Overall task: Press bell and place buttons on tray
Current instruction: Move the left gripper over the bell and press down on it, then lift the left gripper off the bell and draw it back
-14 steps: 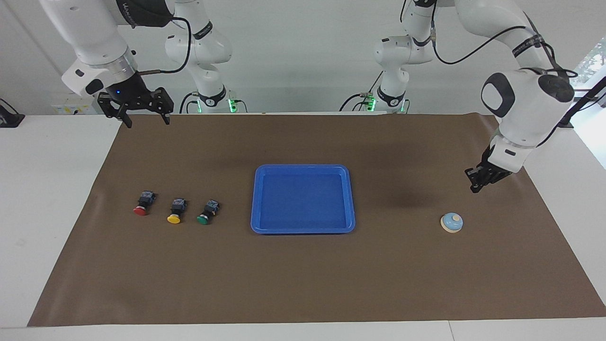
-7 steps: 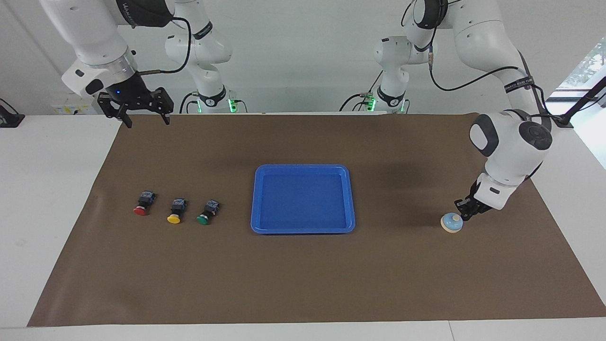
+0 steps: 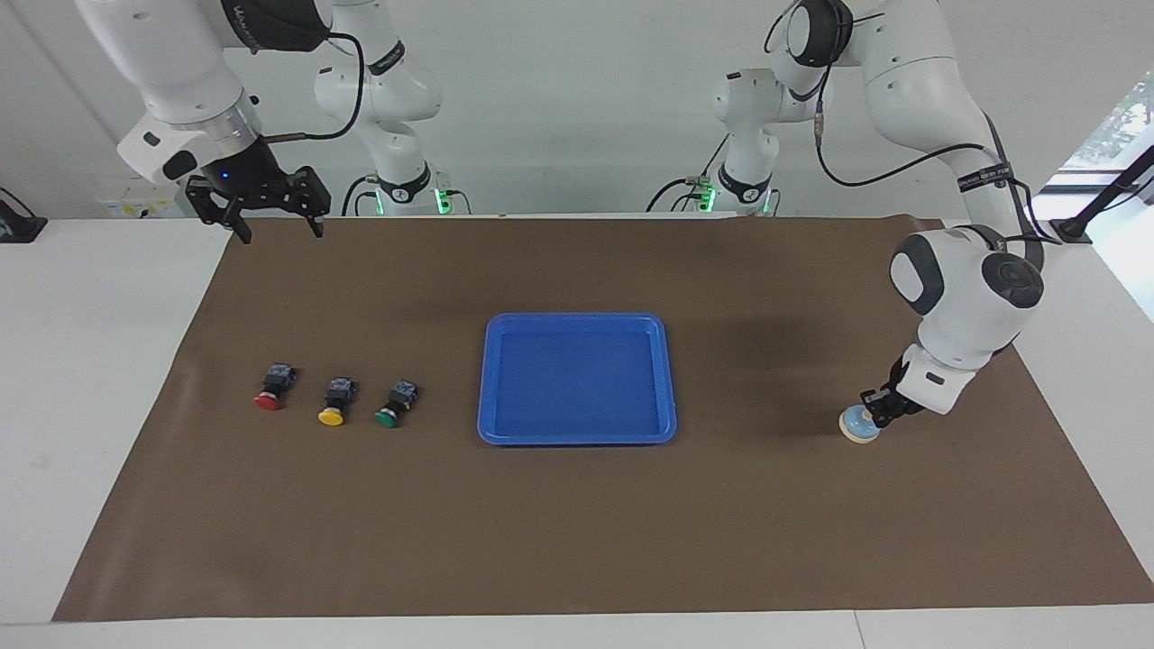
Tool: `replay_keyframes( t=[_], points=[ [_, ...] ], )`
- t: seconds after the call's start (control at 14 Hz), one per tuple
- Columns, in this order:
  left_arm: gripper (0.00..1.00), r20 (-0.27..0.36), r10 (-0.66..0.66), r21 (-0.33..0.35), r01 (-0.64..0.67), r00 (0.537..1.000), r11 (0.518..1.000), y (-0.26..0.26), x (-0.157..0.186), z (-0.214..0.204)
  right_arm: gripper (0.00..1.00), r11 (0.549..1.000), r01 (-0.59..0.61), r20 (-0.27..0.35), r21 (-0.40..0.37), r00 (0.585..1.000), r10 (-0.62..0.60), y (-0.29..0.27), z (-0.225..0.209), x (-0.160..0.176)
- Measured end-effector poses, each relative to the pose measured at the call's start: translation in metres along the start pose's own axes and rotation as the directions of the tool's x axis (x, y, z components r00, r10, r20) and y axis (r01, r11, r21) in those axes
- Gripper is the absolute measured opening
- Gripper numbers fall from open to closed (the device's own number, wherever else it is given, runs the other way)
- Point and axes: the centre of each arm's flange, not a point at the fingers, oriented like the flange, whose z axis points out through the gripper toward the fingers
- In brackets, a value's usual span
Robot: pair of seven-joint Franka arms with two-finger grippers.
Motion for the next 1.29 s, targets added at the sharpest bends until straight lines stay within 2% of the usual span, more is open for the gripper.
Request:
replay_keyframes(
  t=[0.5,0.79,1.0,1.15,1.29],
  points=[
    [0.01,0.067,-0.001,0.001,0.001,0.998,1.000,-0.001,-0.011,0.015,1.00,1.000,0.000,0.000,0.000,1.000,0.000,0.000,0.000,0.000],
    [0.01,0.037,-0.002,0.000,0.002,0.999,1.000,-0.001,-0.016,0.015,1.00,1.000,0.000,0.000,0.000,1.000,0.000,0.000,0.000,0.000],
    [0.01,0.046,-0.004,0.001,0.004,0.999,1.000,-0.002,-0.017,0.013,1.00,1.000,0.000,0.000,0.000,1.000,0.000,0.000,0.000,0.000],
    [0.01,0.063,-0.014,0.003,0.014,0.998,1.000,-0.009,-0.011,-0.010,1.00,1.000,0.000,0.000,0.001,1.000,0.000,0.000,0.000,0.000],
    [0.01,0.047,-0.032,0.003,0.032,0.998,0.999,-0.021,-0.007,-0.060,1.00,1.000,0.000,0.000,0.001,1.000,0.000,0.000,0.000,0.000]
  ],
)
